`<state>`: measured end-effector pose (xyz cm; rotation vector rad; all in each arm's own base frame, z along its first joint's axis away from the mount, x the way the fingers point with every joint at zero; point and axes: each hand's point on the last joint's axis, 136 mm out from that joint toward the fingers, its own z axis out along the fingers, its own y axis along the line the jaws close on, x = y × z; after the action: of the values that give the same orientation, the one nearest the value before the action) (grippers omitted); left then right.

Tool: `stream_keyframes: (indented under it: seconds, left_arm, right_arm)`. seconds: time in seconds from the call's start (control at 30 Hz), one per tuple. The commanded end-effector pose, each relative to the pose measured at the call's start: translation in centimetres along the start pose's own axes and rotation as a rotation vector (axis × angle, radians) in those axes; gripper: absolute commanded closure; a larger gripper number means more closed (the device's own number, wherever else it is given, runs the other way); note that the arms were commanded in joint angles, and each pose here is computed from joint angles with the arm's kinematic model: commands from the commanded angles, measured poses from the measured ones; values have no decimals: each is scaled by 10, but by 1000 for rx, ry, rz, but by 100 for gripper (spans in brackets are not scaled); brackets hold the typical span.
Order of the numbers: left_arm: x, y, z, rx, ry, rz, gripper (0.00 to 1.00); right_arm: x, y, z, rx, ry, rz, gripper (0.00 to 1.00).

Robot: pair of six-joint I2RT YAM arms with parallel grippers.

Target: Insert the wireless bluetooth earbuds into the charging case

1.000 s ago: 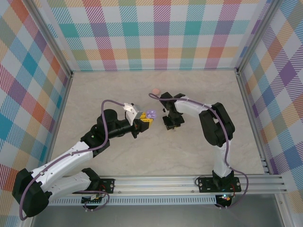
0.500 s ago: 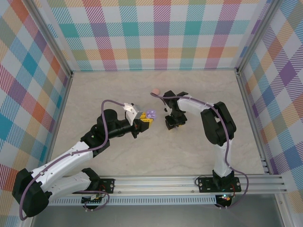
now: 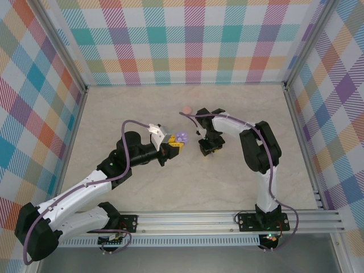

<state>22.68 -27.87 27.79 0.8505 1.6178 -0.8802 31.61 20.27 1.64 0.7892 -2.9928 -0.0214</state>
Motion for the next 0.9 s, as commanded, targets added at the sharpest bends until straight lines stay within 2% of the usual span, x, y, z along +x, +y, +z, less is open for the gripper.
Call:
stream_keyframes:
  seconds: [0.0,0.27,0.57,0.87]
  left_arm:
    - [-9,-8,-1,23,-33,24,79]
    - [-8,-8,-2,24,-33,24,79]
    - [-10,-9,-3,24,-35,28,79]
    - [-11,-9,-3,26,-34,28,79]
  right_arm:
    - [0,2,8,-2,26,-14,61]
    - [-1,1,12,7,33,28,69]
    - [-2,0,10,10,26,53,74]
    - [-11,2,-7,-51,-80,113,75]
